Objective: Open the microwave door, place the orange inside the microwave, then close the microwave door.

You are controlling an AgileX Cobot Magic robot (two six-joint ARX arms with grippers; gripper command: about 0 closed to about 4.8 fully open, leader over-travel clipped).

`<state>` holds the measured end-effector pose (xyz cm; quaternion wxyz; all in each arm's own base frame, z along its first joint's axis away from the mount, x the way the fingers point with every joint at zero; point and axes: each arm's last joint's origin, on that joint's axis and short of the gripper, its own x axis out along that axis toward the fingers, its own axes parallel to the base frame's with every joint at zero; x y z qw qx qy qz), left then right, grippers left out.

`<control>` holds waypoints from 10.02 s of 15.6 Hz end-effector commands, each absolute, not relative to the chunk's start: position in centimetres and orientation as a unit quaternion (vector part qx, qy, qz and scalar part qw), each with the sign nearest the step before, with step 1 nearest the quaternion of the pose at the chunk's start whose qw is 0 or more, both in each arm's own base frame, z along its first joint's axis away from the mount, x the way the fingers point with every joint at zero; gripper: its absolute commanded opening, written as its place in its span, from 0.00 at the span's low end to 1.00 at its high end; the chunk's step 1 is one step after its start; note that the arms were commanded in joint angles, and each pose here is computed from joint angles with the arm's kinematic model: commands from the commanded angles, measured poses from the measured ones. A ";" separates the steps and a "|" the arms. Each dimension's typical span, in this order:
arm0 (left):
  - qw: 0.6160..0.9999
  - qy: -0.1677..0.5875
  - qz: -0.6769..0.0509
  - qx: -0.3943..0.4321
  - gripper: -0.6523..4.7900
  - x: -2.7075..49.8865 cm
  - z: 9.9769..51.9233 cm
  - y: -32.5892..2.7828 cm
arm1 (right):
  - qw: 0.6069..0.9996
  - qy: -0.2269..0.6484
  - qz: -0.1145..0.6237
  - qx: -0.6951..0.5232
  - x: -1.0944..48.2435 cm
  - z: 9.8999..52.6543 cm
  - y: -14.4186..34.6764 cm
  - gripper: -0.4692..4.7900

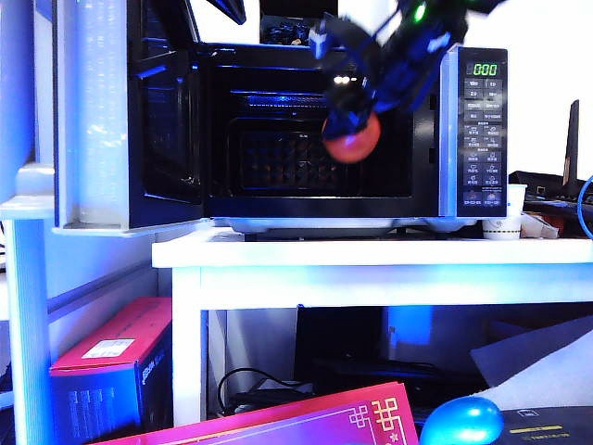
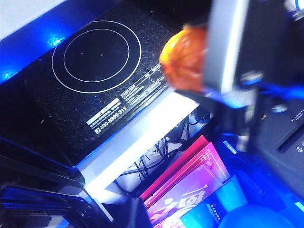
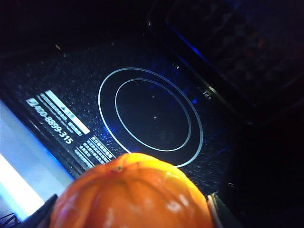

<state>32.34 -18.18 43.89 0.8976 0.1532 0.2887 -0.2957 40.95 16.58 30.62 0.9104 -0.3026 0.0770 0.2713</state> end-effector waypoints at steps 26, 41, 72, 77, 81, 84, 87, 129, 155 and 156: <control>0.901 0.278 -0.296 0.152 0.11 32.3 44.2 -18.2 | 0.935 -0.120 0.182 -0.279 52.1 24.3 20.9 0.35; 0.900 0.280 -0.296 0.152 0.11 32.3 44.2 -18.2 | 0.941 -0.103 0.193 -0.257 55.2 22.1 22.1 0.35; 0.896 0.297 -0.294 0.149 0.11 32.5 43.6 -18.3 | 0.944 0.021 0.205 -0.256 50.9 31.3 21.5 1.00; 0.896 0.299 -0.293 0.148 0.11 32.5 43.6 -18.3 | 0.944 0.043 0.199 -0.260 49.1 34.3 20.7 1.00; 0.896 0.300 -0.293 0.148 0.11 32.5 43.6 -18.3 | 0.936 0.098 0.203 -0.272 46.9 36.4 19.8 1.00; 0.896 0.300 -0.293 0.148 0.11 32.5 43.6 -18.3 | 0.927 0.132 0.212 -0.278 44.7 38.4 19.0 1.00; 0.897 0.298 -0.292 0.148 0.11 32.5 43.6 -18.3 | 0.920 0.159 0.219 -0.283 42.4 40.5 18.1 1.00; 0.882 0.357 -0.269 0.149 0.11 29.1 44.8 -16.3 | 0.971 -0.150 0.186 0.006 12.3 62.3 5.2 0.09; 0.943 -0.117 -0.313 0.013 0.11 6.6 60.3 -4.1 | 0.963 -0.199 0.181 0.002 6.0 63.0 2.5 0.09; 0.941 -0.132 -0.311 0.011 0.11 4.2 60.3 -2.8 | 0.961 -0.207 0.183 0.003 4.6 63.0 1.9 0.09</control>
